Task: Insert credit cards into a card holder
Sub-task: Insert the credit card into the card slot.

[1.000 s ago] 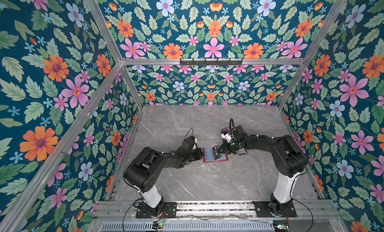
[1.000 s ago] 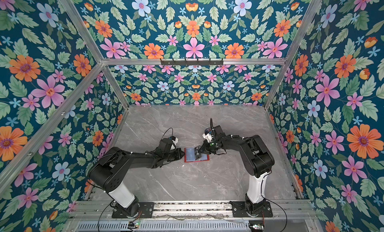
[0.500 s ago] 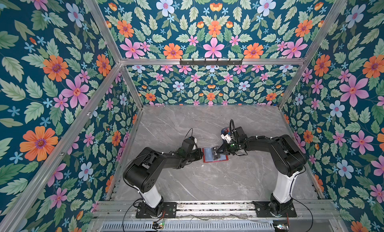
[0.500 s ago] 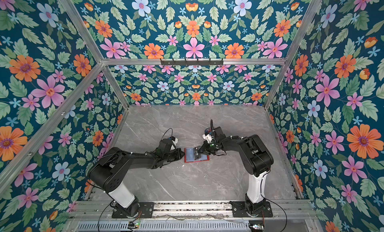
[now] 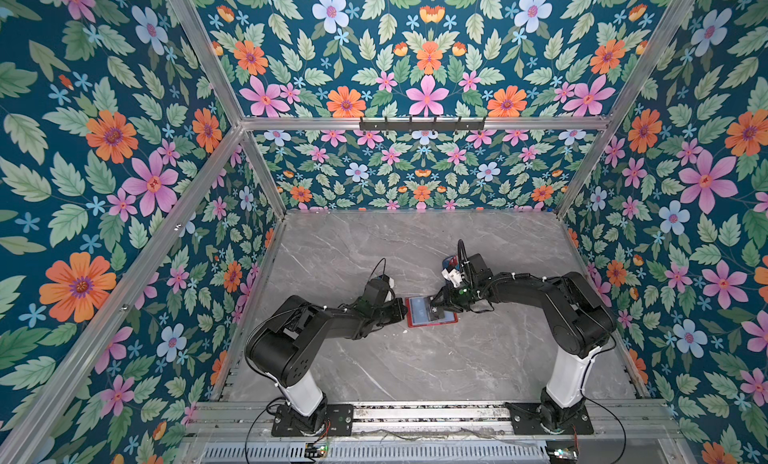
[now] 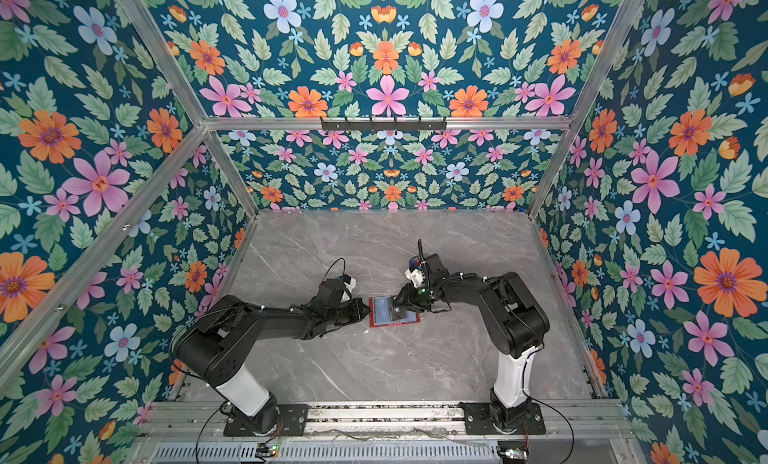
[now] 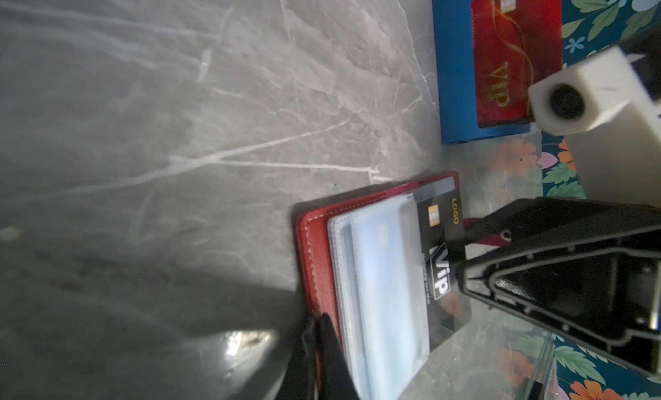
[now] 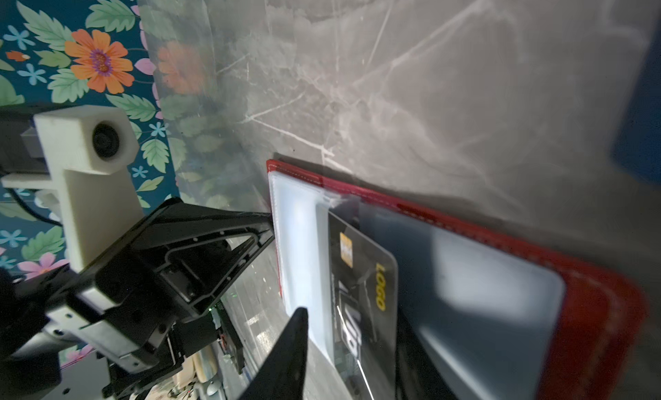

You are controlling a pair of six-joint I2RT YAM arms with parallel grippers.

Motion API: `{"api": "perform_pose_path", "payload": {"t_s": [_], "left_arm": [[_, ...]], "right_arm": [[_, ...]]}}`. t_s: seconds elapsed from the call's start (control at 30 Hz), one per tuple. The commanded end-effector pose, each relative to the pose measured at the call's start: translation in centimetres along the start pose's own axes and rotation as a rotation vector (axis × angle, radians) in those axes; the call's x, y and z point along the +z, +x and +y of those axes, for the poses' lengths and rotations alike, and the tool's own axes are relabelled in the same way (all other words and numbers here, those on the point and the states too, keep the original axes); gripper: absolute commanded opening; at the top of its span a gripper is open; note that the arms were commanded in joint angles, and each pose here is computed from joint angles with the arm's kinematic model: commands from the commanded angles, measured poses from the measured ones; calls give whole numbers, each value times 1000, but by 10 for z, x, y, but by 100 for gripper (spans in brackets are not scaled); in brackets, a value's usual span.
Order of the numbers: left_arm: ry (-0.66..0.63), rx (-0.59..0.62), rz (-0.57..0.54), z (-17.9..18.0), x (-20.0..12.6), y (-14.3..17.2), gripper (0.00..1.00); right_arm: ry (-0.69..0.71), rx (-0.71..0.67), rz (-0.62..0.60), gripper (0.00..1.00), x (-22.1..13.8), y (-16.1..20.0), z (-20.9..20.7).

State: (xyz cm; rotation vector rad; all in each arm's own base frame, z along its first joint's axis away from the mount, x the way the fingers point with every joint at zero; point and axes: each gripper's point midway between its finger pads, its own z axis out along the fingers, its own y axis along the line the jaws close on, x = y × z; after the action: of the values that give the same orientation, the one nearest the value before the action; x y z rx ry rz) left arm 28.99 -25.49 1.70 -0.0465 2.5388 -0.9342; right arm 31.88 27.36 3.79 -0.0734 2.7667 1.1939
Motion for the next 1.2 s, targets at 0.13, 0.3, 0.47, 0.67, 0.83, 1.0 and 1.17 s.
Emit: {"api": "perform_pose_path", "payload": {"t_s": [0.13,0.3,0.47,0.67,0.83,1.0,1.17], "left_arm": [[-84,-29,89,22,-1,25,8],[-82,-29,92,22,-1,26,8],[-82,-28,93,22,-1,26,8],[-85,-27,94,23,0,26,8],[-84,-25,97,23,0,26,8],[-84,-24,103,23,1,28,8],[-85,-22,102,23,1,27,8]], "right_arm": [[179,-29,-52,62,-13,0,-17],[243,-62,-64,72,-19,1,-17],[344,-92,-71,69,-24,0,-19],[462,-135,-70,60,-28,0,-20],[524,-150,-66,38,-28,0,-23],[569,-151,-51,17,-27,1,-29],[610,-159,-22,11,-23,4,-34]]}}
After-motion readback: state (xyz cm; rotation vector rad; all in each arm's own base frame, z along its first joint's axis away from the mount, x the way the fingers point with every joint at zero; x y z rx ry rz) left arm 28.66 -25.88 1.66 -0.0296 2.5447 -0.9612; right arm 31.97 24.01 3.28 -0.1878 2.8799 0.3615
